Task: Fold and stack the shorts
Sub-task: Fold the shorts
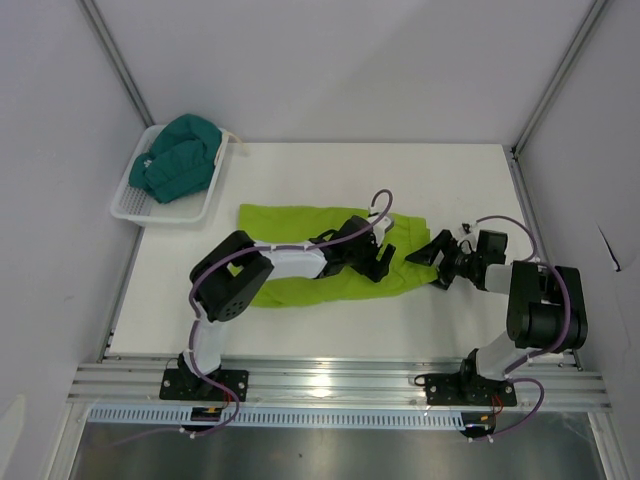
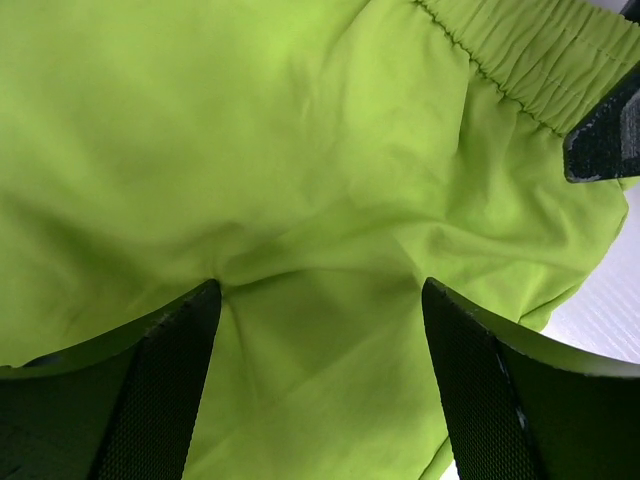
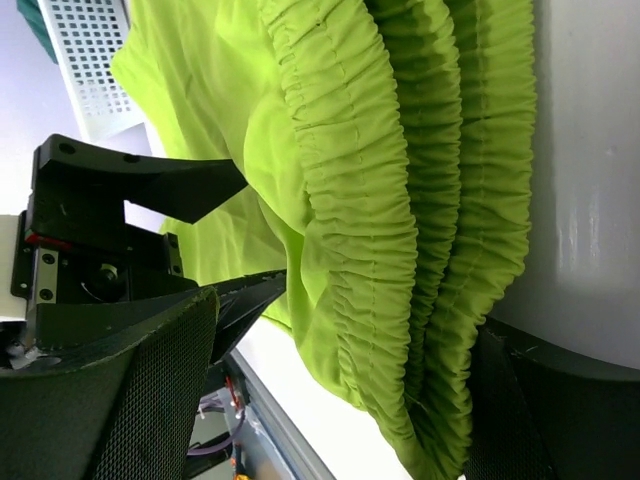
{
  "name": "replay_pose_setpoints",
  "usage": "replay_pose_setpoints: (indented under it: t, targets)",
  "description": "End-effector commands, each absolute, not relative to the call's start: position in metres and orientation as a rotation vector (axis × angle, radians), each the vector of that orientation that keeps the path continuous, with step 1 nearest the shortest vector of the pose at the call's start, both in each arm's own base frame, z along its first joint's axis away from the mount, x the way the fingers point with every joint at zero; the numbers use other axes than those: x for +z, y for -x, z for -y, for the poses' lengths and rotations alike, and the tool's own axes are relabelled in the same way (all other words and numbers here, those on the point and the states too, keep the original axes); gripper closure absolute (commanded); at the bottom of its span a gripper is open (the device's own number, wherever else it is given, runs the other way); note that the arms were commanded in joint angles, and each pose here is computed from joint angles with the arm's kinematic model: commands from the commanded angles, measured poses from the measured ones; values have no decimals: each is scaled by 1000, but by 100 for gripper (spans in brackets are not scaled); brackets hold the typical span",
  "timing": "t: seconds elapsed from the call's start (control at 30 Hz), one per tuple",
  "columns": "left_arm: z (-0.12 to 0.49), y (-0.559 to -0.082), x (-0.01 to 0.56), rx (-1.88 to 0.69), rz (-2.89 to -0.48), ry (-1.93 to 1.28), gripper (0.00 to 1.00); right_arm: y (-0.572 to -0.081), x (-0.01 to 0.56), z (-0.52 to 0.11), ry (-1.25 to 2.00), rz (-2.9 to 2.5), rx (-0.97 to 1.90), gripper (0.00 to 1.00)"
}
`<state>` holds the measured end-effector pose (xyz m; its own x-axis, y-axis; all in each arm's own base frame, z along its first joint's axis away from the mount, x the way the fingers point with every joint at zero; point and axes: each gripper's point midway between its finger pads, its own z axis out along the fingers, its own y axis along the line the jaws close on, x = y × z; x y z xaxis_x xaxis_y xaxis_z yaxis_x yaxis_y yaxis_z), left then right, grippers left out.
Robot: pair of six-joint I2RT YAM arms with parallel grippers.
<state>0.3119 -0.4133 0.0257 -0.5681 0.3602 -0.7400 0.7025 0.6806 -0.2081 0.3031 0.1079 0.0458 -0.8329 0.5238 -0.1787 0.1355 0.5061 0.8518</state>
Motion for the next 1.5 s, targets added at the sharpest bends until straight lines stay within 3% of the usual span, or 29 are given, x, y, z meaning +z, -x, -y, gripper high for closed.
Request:
replay_pose_setpoints:
  t: [0.0, 0.37, 0.57, 0.77, 1.03, 1.23, 1.47]
  targets:
    - [391, -266, -21, -639, -2406, -881, 16, -300, 32, -105, -570, -2359, 1240, 13]
    - [398, -257, -31, -619, -2365, -950, 16, -319, 34, -85, -688, -2306, 1280, 13]
    - [409, -249, -47, -527, -2354, -1026, 16, -319, 28, -77, -765, -2366, 1242, 4]
    - [404, -244, -61, -475, -2405, -1045, 16, -333, 33, -69, -753, -2360, 1187, 4]
    - [404, -239, -78, -354, -2426, -1099, 17, -331, 35, -65, -740, -2364, 1129, 27]
    - [406, -242, -67, -345, -2399, -1100, 15, -327, 38, -62, -745, -2367, 1085, 29]
    - [388, -252, -7, -302, -2316, -1034, 12, -329, 39, -57, -777, -2355, 1045, 36]
